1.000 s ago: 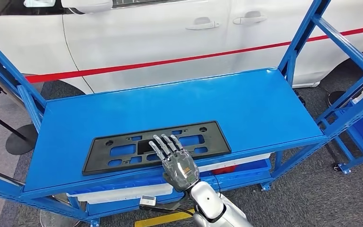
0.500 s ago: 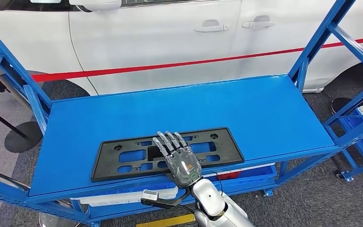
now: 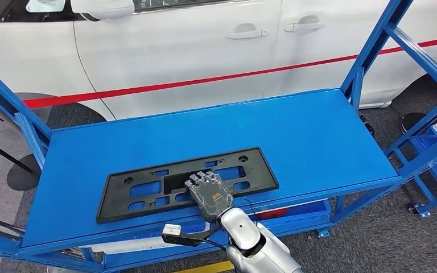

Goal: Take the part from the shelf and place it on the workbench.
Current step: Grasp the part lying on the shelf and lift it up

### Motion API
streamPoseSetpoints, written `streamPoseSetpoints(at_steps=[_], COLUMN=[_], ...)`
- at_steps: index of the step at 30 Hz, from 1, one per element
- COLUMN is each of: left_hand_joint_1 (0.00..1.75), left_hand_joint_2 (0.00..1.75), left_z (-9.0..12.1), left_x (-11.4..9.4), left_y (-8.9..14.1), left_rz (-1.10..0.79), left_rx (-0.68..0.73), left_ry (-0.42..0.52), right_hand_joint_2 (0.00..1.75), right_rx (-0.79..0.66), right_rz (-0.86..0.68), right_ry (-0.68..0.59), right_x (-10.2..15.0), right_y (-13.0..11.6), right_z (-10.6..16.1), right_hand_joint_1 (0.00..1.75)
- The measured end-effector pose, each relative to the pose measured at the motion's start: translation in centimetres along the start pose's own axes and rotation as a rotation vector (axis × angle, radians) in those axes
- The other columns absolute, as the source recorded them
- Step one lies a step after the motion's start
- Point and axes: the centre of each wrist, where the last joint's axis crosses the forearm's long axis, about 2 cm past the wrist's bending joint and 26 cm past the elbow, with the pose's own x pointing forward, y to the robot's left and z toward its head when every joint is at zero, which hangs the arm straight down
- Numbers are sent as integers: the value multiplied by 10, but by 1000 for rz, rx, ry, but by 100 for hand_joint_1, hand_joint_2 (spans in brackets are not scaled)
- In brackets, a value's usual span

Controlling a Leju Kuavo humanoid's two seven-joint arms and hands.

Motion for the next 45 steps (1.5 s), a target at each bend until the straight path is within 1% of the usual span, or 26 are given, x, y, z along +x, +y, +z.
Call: streamPoseSetpoints(at_steps=[13, 24, 26, 28, 30, 32, 33, 35, 37, 39, 41, 43, 45], left_hand_joint_1=[0, 0, 0, 0, 0, 0, 0, 0, 0, 0, 0, 0, 0], left_hand_joint_2=[0, 0, 0, 0, 0, 0, 0, 0, 0, 0, 0, 0, 0], left_z=[-1, -1, -1, 0, 1, 2, 3, 5, 8, 10, 12, 13, 14], left_x=[1, 1, 1, 0, -1, -3, -4, -5, -8, -11, -12, -13, -13], left_y=[1, 0, 0, 1, 1, -1, -3, -7, -11, -14, -17, -19, -21], left_rz=[0, 3, 9, 24, 50, 86, 105, 139, 162, 178, 191, 202, 210], left_rx=[1, 2, 6, 14, 31, 53, 65, 87, 103, 115, 123, 132, 137], left_ry=[-3, -2, -1, -2, -6, -11, -15, -18, -16, -9, -3, 4, 9], right_hand_joint_2=[175, 175, 175, 175, 175, 175, 175, 175, 175, 175, 175, 175, 175], right_rx=[27, 36, 39, 17, -64, -223, -325, -506, -665, -815, -946, -1030, -1073], right_rz=[21, 35, 26, -36, -197, -433, -562, -789, -959, -1059, -1088, -1086, -1084], right_ry=[5, -1, 0, -5, -18, -35, -42, -44, -51, -74, -105, -126, -133], right_x=[-5, -6, -6, -6, -7, -7, -7, -6, -7, -11, -16, -19, -19], right_y=[2, 1, 2, 2, -4, -19, -31, -52, -71, -89, -106, -118, -125], right_z=[-5, -7, -7, -5, -1, 5, 9, 26, 49, 72, 92, 109, 123], right_hand_joint_1=[168, 175, 175, 175, 175, 175, 175, 175, 175, 175, 175, 175, 175])
